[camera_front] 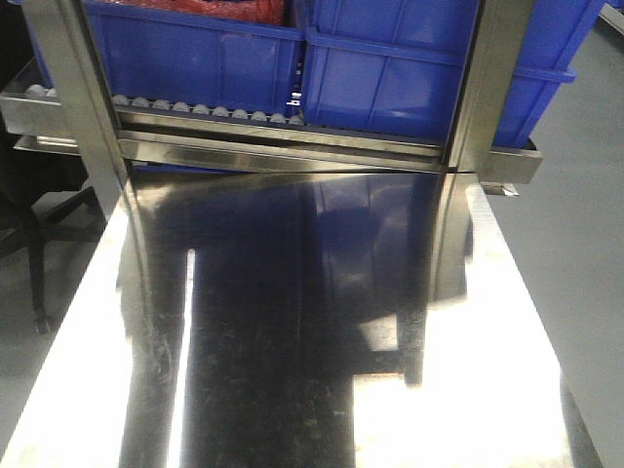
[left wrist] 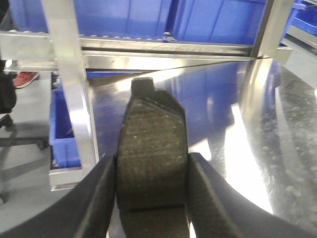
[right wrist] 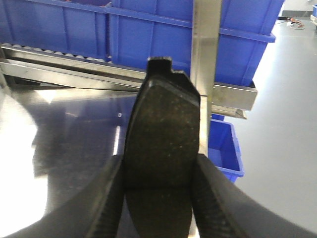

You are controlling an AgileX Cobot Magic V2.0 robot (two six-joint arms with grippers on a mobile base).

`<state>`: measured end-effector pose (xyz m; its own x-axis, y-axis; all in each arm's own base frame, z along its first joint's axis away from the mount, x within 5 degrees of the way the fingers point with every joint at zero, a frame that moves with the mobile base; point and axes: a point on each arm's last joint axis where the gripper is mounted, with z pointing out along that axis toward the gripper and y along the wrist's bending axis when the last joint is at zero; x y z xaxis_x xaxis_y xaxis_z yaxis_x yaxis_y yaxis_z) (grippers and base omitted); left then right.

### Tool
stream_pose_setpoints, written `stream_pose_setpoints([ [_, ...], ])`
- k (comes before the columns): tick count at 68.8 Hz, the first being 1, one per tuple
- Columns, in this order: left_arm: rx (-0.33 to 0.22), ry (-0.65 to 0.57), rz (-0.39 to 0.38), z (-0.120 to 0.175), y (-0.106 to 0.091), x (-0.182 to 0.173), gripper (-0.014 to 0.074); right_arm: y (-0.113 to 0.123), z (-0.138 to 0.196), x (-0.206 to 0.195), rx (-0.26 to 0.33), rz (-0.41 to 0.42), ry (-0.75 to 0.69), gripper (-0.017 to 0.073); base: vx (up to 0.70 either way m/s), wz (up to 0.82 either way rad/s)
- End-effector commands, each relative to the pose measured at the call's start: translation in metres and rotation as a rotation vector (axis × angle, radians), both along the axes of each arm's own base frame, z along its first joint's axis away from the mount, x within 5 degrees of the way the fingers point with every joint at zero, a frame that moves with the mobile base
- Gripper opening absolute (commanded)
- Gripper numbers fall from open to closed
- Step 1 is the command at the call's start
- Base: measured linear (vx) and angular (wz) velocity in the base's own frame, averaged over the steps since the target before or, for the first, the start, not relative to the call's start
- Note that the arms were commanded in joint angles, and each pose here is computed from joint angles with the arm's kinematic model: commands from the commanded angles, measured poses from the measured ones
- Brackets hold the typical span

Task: Move and align brake pads A on conveyor
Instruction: 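Turn the base away from the steel table holding both pads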

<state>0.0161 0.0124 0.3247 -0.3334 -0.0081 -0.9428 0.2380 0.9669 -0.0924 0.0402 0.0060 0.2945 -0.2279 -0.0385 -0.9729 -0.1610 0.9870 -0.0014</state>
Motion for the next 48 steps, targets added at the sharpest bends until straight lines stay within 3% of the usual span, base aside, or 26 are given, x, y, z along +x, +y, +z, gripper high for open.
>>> stream_pose_setpoints([
  [1,-0.027,-0.1,-0.017,0.0149,-0.0019,0.0022,-0.0006,-0.0003,0.0167,0.001,0.003,-0.006,-0.113,-0.0002,-0.04,0.17],
  [18,-0.013,-0.107,-0.008,0.0152,-0.0008,0.0026,-0.0006,-0.0002,0.0167,0.001,0.006,-0.006,-0.112,-0.0002,-0.09,0.41],
  [48,-0.015,-0.106,-0.01,0.0151,-0.0009,0.0025,-0.0006,-0.0001,0.0167,0.001,0.006,-0.005,-0.112,-0.0002,-0.2,0.89],
])
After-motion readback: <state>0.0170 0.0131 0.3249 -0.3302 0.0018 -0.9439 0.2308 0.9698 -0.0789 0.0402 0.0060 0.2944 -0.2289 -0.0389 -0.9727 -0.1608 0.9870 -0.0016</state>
